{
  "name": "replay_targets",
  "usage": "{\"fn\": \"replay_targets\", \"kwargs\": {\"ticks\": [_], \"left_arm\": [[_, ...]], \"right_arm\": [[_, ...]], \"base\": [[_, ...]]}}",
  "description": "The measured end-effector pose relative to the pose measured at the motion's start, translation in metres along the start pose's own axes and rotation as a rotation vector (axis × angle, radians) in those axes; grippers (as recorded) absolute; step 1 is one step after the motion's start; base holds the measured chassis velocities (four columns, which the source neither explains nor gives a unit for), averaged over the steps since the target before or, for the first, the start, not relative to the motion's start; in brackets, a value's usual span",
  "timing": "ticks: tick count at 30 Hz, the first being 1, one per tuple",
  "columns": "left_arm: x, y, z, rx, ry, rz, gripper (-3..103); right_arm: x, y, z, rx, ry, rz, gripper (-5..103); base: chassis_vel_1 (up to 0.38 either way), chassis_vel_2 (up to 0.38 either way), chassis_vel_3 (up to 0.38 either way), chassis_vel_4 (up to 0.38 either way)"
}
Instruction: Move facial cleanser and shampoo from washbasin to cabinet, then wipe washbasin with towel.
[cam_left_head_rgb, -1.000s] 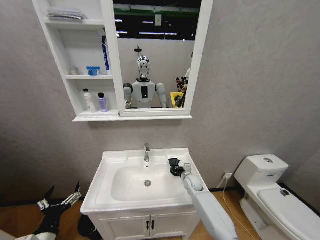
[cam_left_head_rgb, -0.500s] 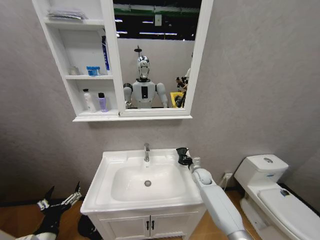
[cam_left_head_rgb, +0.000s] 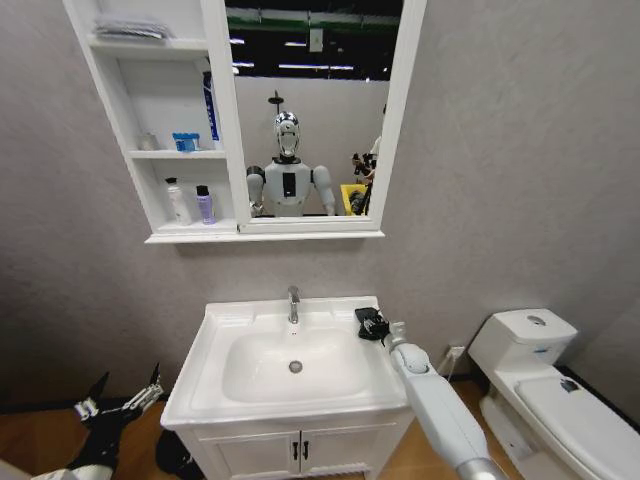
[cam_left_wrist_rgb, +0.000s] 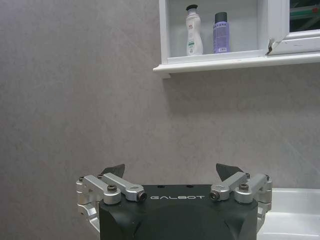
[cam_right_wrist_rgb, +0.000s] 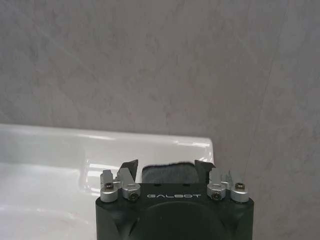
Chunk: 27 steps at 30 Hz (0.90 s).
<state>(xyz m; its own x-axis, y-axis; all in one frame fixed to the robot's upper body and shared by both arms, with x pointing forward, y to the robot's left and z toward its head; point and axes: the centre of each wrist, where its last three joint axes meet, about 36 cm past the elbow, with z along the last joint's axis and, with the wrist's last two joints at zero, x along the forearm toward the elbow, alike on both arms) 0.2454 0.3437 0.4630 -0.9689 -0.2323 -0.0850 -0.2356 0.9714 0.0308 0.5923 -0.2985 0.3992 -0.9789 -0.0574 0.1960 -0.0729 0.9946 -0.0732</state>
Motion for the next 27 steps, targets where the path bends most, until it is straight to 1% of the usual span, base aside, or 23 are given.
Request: {"fn": "replay_targets", "kwargs": {"ticks": [1,3,4,6,7,8,9,10,11,13,14,16,17,19,20,21,23,27], "left_arm": [[0.000,0.000,0.000,0.000,0.000,0.000,100],[0.000,0.000,0.000,0.000,0.000,0.000,100],[0.000,0.000,0.000,0.000,0.000,0.000,100],[0.000,0.000,0.000,0.000,0.000,0.000,100],[0.000,0.000,0.000,0.000,0.000,0.000,100],[0.000,0.000,0.000,0.000,0.000,0.000,100],[0.000,0.000,0.000,0.000,0.000,0.000,100],[0.000,0.000,0.000,0.000,0.000,0.000,100],[0.000,0.000,0.000,0.000,0.000,-0.001,100],[0.000,0.000,0.000,0.000,0.000,0.000,100],[0.000,0.000,0.000,0.000,0.000,0.000,100],[0.000,0.000,0.000,0.000,0.000,0.000,100],[0.000,0.000,0.000,0.000,0.000,0.000,100],[0.000,0.000,0.000,0.000,0.000,0.000,100],[0.000,0.000,0.000,0.000,0.000,0.000,100],[0.000,0.000,0.000,0.000,0.000,0.000,100],[0.000,0.000,0.000,0.000,0.000,0.000,100],[0.000,0.000,0.000,0.000,0.000,0.000,100]], "right_arm": [[0.000,0.000,0.000,0.000,0.000,0.000,64],[0.034,0.002,-0.015,-0.005,-0.013,0.036,74],[0.034,0.002,-0.015,-0.005,-0.013,0.036,74],[0.083,0.002,-0.022,0.016,-0.040,0.088,85],[0.083,0.002,-0.022,0.016,-0.040,0.088,85],[0.097,0.002,-0.026,0.026,-0.053,0.099,90],[0.135,0.004,-0.037,0.054,-0.092,0.128,95],[0.135,0.004,-0.037,0.054,-0.092,0.128,95],[0.167,0.010,-0.042,0.080,-0.120,0.153,99],[0.230,0.027,-0.055,0.081,-0.185,0.180,100],[0.230,0.027,-0.055,0.081,-0.185,0.180,100],[0.286,0.046,-0.067,0.057,-0.210,0.211,100],[0.286,0.046,-0.067,0.057,-0.210,0.211,100],[0.332,0.064,-0.080,0.024,-0.207,0.248,100],[0.332,0.064,-0.080,0.024,-0.207,0.248,100],[0.346,0.069,-0.083,0.018,-0.193,0.258,100],[0.356,0.074,-0.079,0.024,-0.136,0.283,100],[0.356,0.075,-0.081,0.034,-0.133,0.299,100]], "base": [[0.000,0.000,0.000,0.000],[0.000,0.000,0.000,0.000],[0.000,0.000,0.000,0.000],[0.000,0.000,0.000,0.000],[0.000,0.000,0.000,0.000],[0.000,0.000,0.000,0.000],[0.000,0.000,0.000,0.000],[0.000,0.000,0.000,0.000],[0.000,0.000,0.000,0.000],[0.000,0.000,0.000,0.000],[0.000,0.000,0.000,0.000],[0.000,0.000,0.000,0.000],[0.000,0.000,0.000,0.000],[0.000,0.000,0.000,0.000],[0.000,0.000,0.000,0.000],[0.000,0.000,0.000,0.000],[0.000,0.000,0.000,0.000],[0.000,0.000,0.000,0.000]]}}
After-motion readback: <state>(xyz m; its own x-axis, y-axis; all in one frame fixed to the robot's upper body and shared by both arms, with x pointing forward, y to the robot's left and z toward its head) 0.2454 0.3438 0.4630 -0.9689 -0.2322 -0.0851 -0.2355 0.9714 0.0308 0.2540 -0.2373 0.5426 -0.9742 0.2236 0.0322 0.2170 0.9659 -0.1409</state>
